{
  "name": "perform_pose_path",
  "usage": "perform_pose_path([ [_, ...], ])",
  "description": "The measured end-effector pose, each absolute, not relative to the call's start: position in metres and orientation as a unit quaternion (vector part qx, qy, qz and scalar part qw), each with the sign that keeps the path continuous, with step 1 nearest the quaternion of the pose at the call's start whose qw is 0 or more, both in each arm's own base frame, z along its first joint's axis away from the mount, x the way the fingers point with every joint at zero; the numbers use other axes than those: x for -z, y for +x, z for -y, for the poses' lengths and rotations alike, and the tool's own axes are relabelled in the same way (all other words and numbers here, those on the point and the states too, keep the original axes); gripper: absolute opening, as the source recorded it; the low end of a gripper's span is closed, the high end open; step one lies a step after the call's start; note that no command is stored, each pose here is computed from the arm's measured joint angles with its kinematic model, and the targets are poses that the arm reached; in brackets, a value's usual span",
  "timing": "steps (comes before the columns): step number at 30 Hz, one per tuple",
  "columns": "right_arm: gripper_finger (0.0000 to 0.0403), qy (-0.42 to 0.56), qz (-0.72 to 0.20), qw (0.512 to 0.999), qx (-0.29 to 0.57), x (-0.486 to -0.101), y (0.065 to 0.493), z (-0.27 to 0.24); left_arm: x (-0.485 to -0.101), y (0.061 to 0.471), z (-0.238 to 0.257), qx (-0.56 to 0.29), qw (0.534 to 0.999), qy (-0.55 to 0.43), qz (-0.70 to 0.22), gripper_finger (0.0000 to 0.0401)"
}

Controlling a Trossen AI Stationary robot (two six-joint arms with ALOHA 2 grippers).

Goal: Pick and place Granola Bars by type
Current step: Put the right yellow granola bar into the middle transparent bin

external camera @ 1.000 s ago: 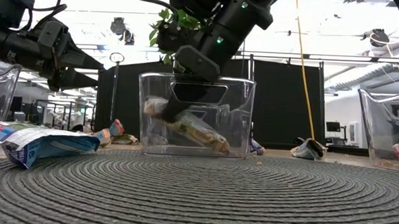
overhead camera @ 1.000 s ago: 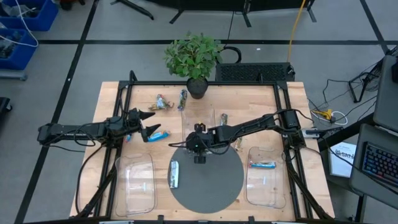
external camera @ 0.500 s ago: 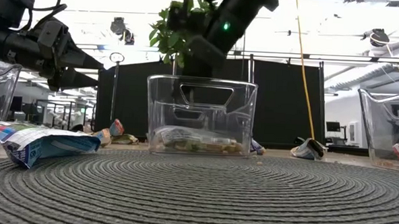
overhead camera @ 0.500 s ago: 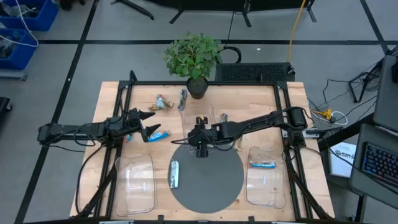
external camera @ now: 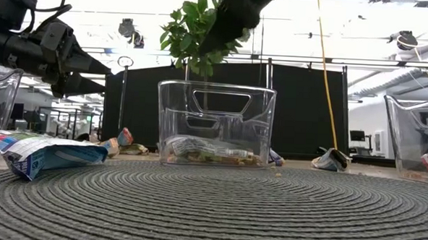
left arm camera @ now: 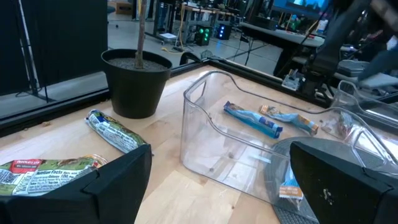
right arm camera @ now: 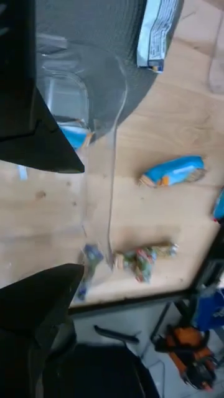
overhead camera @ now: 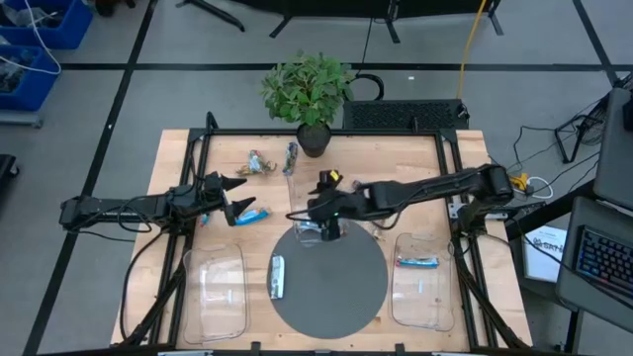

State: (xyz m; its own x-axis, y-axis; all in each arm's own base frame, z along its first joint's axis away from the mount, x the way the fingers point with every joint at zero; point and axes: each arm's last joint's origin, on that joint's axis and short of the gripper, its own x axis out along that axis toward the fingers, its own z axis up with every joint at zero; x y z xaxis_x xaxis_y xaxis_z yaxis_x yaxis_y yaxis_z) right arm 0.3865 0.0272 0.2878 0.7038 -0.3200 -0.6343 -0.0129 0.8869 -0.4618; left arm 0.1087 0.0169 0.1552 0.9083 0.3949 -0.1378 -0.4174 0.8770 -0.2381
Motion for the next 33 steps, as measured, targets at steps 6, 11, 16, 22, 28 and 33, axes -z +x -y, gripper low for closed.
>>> perform_pose_path([
  [6, 0.0245, -0.247, -0.384, 0.887, 0.073, -0.318, 0.357, -0.024, -0.155, 0.109, -0.017, -0.210, 0.968, -0.132, -0.042, 0.0379],
  [11, 0.0245, -0.272, -0.399, 0.874, 0.058, -0.337, 0.330, -0.022, -0.155, 0.109, -0.017, -0.210, 0.968, -0.132, -0.043, 0.0379],
  [16, 0.0245, -0.280, -0.415, 0.864, 0.051, -0.352, 0.305, -0.019, -0.155, 0.109, -0.017, -0.210, 0.968, -0.132, -0.043, 0.0379],
  [22, 0.0245, -0.317, -0.448, 0.836, 0.025, -0.363, 0.277, -0.017, -0.155, 0.109, -0.017, -0.210, 0.968, -0.132, -0.043, 0.0379],
  [28, 0.0245, -0.368, -0.474, 0.800, 0.000, -0.371, 0.253, -0.012, -0.155, 0.109, -0.017, -0.210, 0.968, -0.132, -0.043, 0.0379],
  [33, 0.0245, -0.435, -0.494, 0.752, 0.025, -0.377, 0.239, -0.003, -0.155, 0.109, -0.017, -0.210, 0.968, -0.132, -0.042, 0.0379],
])
